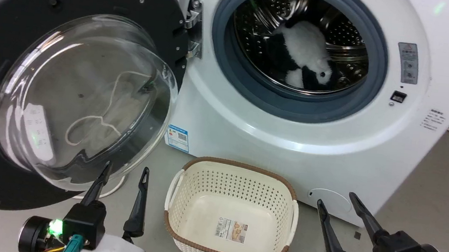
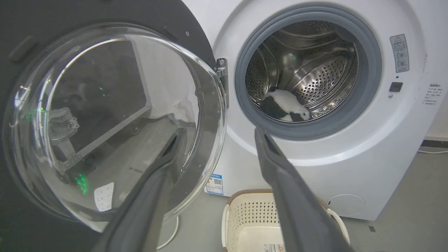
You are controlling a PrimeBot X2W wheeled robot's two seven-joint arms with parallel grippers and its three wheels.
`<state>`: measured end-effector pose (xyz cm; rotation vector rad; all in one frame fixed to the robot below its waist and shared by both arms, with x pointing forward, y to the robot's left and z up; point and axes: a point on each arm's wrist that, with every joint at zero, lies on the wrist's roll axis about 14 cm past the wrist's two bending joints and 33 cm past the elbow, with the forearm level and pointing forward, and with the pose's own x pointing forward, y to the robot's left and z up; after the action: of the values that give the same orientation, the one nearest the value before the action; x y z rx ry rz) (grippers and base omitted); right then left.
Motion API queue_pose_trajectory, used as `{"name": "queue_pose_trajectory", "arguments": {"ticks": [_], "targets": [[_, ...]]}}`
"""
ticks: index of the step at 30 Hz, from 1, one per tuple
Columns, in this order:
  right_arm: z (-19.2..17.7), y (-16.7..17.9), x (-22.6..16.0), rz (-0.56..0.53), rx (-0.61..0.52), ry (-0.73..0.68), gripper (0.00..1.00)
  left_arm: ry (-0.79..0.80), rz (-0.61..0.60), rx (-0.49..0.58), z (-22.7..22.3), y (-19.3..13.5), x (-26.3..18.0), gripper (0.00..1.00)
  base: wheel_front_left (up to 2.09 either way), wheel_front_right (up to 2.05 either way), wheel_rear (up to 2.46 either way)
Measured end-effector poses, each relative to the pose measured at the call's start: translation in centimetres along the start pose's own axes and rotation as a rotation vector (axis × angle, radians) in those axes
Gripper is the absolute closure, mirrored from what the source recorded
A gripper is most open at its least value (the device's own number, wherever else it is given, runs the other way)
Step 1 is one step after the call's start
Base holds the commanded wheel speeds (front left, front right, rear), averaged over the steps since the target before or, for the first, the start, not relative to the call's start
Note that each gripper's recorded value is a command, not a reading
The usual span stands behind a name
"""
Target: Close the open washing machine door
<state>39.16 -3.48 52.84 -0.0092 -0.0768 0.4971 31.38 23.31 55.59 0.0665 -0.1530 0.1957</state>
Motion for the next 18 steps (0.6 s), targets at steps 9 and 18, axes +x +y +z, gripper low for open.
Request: {"name": "queue_pose_trajectory", "arguments": {"ticks": [9, 18], "targets": [[0.1, 1.3, 0.7, 0.043, 0.005, -0.013, 0.0, -0.023, 0.022, 0.008, 0.5, 0.7, -0.7, 0.0, 0.0, 0.0, 0.0], [0.0, 2.7, 1.3, 0.086, 0.018, -0.024, 0.0, -0.046, 0.055, 0.018, 1.0, 1.6, -1.5, 0.0, 0.0, 0.0, 0.0]]}}
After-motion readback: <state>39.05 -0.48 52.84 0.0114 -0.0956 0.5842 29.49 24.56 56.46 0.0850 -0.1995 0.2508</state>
